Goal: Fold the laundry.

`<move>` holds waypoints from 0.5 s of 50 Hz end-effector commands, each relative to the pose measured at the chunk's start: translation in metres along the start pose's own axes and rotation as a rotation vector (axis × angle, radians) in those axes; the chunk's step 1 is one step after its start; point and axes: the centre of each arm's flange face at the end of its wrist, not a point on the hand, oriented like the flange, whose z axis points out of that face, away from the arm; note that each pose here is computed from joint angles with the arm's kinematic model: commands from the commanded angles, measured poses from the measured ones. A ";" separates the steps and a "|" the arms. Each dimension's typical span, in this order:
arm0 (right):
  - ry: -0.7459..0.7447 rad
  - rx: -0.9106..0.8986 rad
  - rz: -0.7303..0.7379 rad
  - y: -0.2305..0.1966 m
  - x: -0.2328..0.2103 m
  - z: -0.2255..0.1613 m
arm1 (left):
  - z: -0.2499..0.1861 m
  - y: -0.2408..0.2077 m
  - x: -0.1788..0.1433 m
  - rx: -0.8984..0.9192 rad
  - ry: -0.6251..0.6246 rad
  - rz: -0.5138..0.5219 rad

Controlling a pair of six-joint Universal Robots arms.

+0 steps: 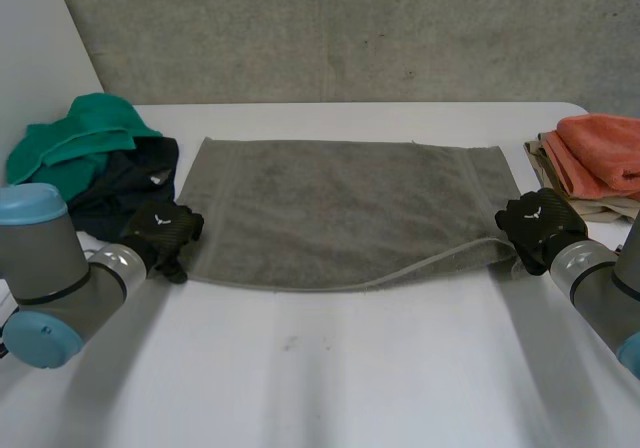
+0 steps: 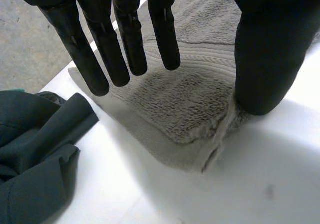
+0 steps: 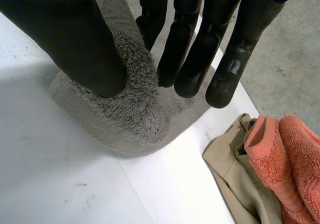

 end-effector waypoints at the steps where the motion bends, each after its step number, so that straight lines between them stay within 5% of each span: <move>1: 0.000 0.000 0.000 0.000 0.000 0.000 | 0.009 0.000 -0.003 0.015 -0.013 0.006; 25: 0.003 -0.001 0.000 0.000 0.001 0.000 | 0.024 -0.005 -0.009 0.050 -0.036 0.013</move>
